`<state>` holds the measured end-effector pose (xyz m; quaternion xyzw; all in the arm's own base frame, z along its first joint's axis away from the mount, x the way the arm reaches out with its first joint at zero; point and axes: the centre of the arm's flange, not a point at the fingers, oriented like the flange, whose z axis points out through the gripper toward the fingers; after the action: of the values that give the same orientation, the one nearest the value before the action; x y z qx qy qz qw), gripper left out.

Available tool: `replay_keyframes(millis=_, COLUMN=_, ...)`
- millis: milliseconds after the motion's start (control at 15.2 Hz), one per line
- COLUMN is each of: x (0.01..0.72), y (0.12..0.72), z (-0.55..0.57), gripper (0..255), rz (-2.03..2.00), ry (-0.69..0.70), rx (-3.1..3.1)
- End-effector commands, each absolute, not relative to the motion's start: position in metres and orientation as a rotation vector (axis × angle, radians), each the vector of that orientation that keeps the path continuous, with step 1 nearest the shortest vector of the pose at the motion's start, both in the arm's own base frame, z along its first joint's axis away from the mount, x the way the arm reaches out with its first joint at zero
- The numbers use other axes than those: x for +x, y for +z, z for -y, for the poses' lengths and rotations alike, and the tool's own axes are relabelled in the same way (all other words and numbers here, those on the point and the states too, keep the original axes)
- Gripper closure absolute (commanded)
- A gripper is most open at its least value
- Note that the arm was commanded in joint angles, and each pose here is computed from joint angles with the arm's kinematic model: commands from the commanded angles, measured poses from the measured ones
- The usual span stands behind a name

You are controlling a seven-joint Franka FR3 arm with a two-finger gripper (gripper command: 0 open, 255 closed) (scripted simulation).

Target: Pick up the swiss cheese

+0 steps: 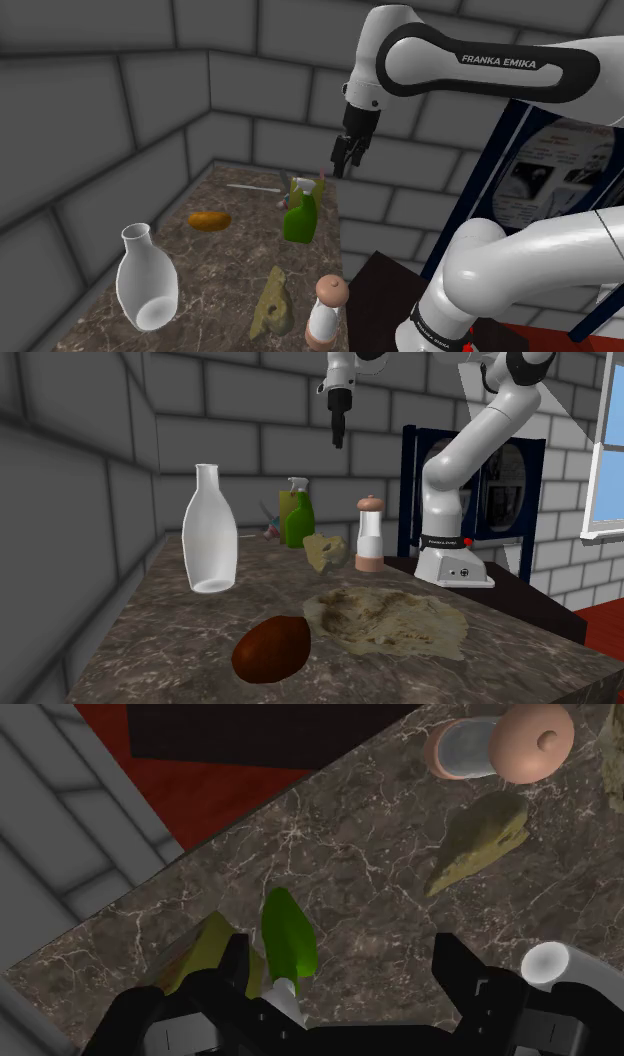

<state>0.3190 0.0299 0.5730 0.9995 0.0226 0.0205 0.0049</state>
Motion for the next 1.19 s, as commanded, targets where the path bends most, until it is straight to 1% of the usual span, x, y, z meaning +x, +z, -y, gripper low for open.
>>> replay_keyframes(millis=0, x=0.319, y=0.573, z=-0.030, gripper=0, rz=-0.071, ry=0.064, rx=3.130)
replay_keyframes(millis=594, x=0.297, y=0.473, z=-0.074, gripper=0, rz=0.345, ry=0.133, rx=3.253)
replay_keyframes(millis=1122, x=0.291, y=0.390, z=-0.128, gripper=0, rz=0.743, ry=0.197, rx=3.311)
